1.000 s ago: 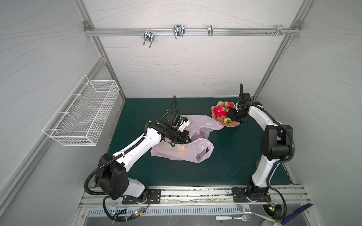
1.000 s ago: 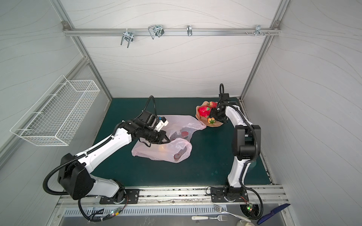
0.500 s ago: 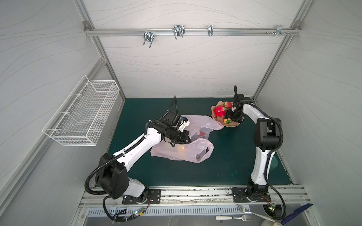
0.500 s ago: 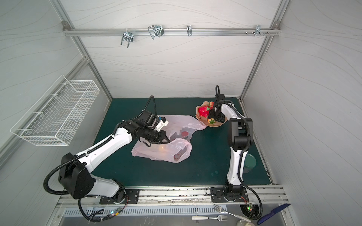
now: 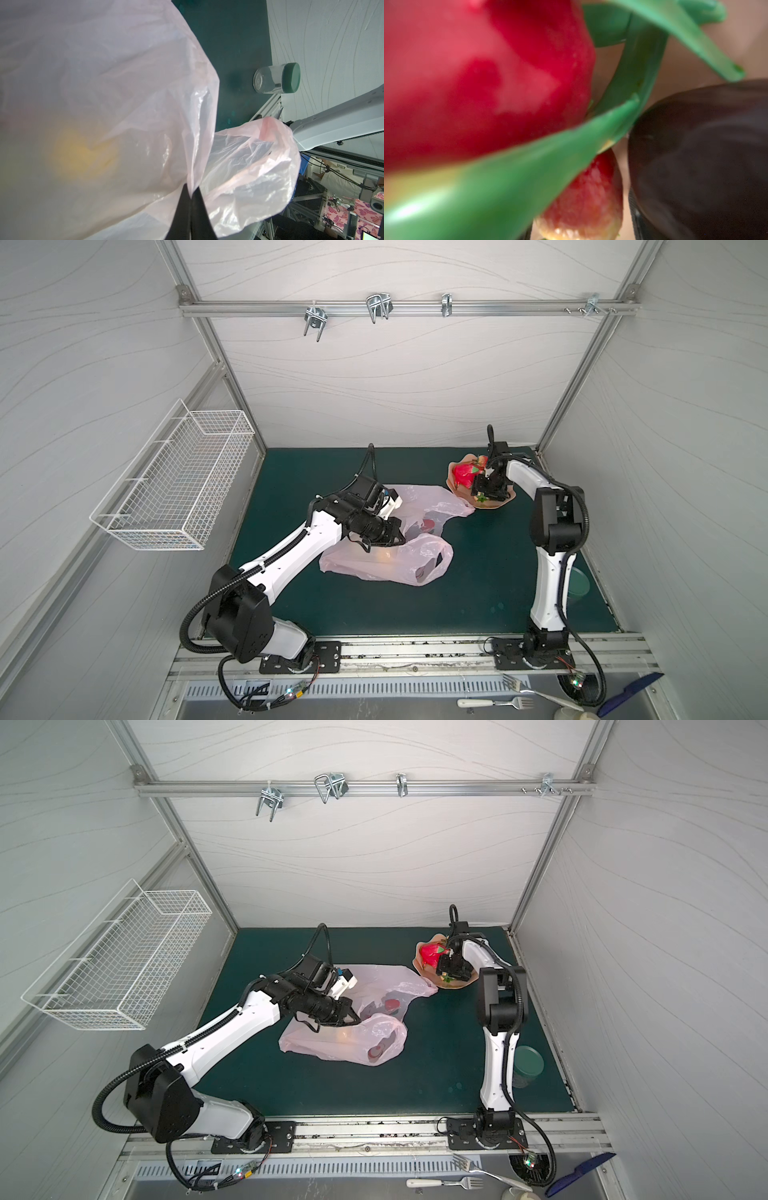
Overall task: Place the fruits into the plastic bag
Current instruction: 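Lower the right gripper into the bowl and close on the red pear-shaped fruit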
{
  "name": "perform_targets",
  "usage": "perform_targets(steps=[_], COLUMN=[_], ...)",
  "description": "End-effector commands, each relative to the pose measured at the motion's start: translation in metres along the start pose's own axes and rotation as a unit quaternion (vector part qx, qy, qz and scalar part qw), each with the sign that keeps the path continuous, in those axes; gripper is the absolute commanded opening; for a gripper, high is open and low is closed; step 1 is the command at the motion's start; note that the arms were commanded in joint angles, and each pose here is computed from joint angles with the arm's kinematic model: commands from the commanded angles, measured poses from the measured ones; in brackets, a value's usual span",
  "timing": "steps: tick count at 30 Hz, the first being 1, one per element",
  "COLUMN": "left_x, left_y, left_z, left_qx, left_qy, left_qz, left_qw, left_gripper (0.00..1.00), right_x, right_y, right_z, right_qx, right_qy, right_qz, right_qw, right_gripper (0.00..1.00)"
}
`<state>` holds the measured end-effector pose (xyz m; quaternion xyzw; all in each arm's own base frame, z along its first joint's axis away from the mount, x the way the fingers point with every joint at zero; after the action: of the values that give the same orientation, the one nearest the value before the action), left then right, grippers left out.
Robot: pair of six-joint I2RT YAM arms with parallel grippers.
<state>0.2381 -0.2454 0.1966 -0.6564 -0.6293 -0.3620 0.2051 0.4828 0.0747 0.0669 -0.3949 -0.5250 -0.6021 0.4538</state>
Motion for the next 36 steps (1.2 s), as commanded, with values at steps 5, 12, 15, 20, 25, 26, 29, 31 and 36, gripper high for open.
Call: perform_targets(steps=[5, 12, 15, 20, 25, 26, 29, 31, 36], left_x=[0.006, 0.006, 0.007, 0.007, 0.007, 0.008, 0.008, 0.008, 0.007], left_y=[0.009, 0.009, 0.009, 0.009, 0.008, 0.008, 0.007, 0.007, 0.008], left_z=[-0.011, -0.012, -0.012, -0.012, -0.012, -0.012, -0.012, -0.012, -0.013], left_qx=[-0.015, -0.016, -0.017, -0.017, -0.017, -0.017, -0.017, -0.019, -0.018], left_qy=[-0.009, -0.011, -0.012, -0.013, -0.015, -0.015, -0.015, -0.015, -0.019], left_qz=[-0.015, -0.015, -0.017, -0.018, -0.019, -0.019, -0.018, -0.019, -0.019], left_qw=[1.000, 1.000, 1.000, 1.000, 1.000, 1.000, 1.000, 1.000, 0.999], left_gripper=[0.00, 0.00, 0.00, 0.00, 0.00, 0.00, 0.00, 0.00, 0.00], right_x=[-0.001, 0.014, 0.023, 0.039, 0.054, 0.057, 0.067, 0.074, 0.080], right_y=[-0.004, -0.006, -0.006, -0.007, -0.010, -0.011, -0.014, -0.015, -0.020], right_z=[0.001, 0.002, 0.003, 0.005, 0.005, 0.006, 0.006, 0.006, 0.000], right_qx=[0.010, 0.009, 0.006, 0.002, -0.002, -0.002, -0.006, -0.009, -0.019], right_qy=[-0.006, -0.005, -0.002, 0.003, 0.007, 0.007, 0.009, 0.013, 0.014], right_qz=[0.011, -0.001, -0.010, -0.024, -0.034, -0.035, -0.043, -0.051, -0.049], right_qw=[1.000, 1.000, 1.000, 1.000, 0.999, 0.999, 0.999, 0.999, 0.999], right_gripper=[0.59, 0.40, 0.38, 0.31, 0.29, 0.29, 0.28, 0.28, 0.27])
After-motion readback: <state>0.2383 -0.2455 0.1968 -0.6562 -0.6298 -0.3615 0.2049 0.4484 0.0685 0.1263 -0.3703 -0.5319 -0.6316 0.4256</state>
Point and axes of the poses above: each gripper's point midway between its finger pads, its own x axis back along the fingers, its own z axis along the line the jaws close on, y = z × x, the point moved 2 cm from there along x, back along the fingers, and after that the axes turned 6 degrees about x, right-handed, at the moved point
